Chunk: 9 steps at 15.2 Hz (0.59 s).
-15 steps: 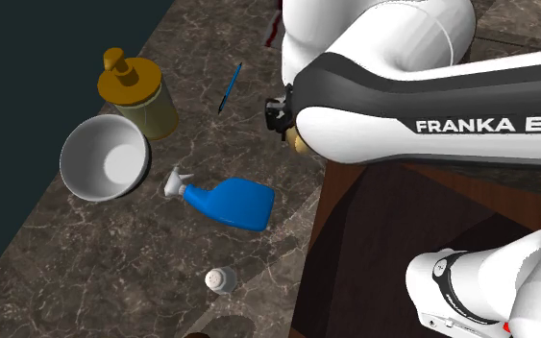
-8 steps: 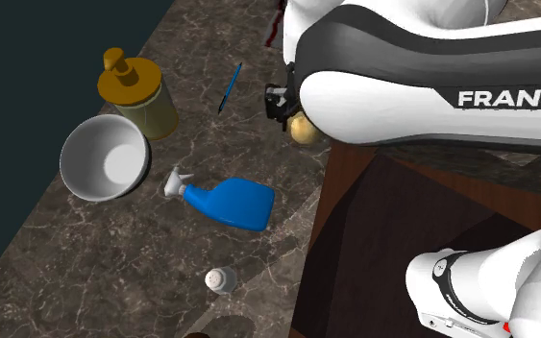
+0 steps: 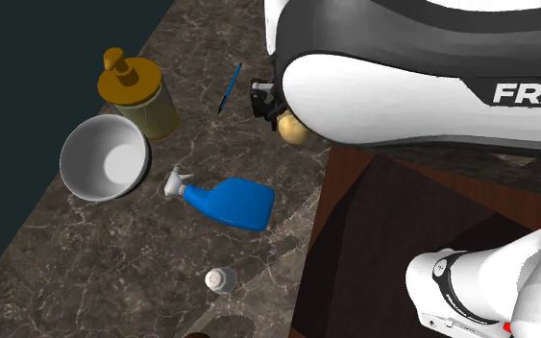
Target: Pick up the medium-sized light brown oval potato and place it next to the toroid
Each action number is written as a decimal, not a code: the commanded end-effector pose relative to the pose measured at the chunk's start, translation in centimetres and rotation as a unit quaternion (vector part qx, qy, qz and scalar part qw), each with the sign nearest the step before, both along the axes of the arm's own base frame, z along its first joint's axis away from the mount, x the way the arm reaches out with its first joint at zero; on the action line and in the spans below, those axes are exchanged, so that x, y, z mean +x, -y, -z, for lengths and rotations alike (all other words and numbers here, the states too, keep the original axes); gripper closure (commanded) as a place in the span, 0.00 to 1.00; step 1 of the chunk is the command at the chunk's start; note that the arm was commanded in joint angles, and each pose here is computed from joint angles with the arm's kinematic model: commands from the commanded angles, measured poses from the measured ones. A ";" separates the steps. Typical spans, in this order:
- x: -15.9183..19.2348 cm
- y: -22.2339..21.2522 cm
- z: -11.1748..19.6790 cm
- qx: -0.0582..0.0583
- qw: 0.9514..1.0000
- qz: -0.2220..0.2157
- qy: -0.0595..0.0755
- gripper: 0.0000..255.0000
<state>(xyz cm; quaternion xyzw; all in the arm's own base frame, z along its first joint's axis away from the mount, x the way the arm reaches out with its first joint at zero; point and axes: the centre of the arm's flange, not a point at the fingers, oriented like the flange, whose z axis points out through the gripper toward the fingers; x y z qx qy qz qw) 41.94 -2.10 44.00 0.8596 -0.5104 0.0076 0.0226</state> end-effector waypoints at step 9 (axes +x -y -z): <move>3.4 -12.7 -0.1 0.000 1.000 0.000 0.000 1.00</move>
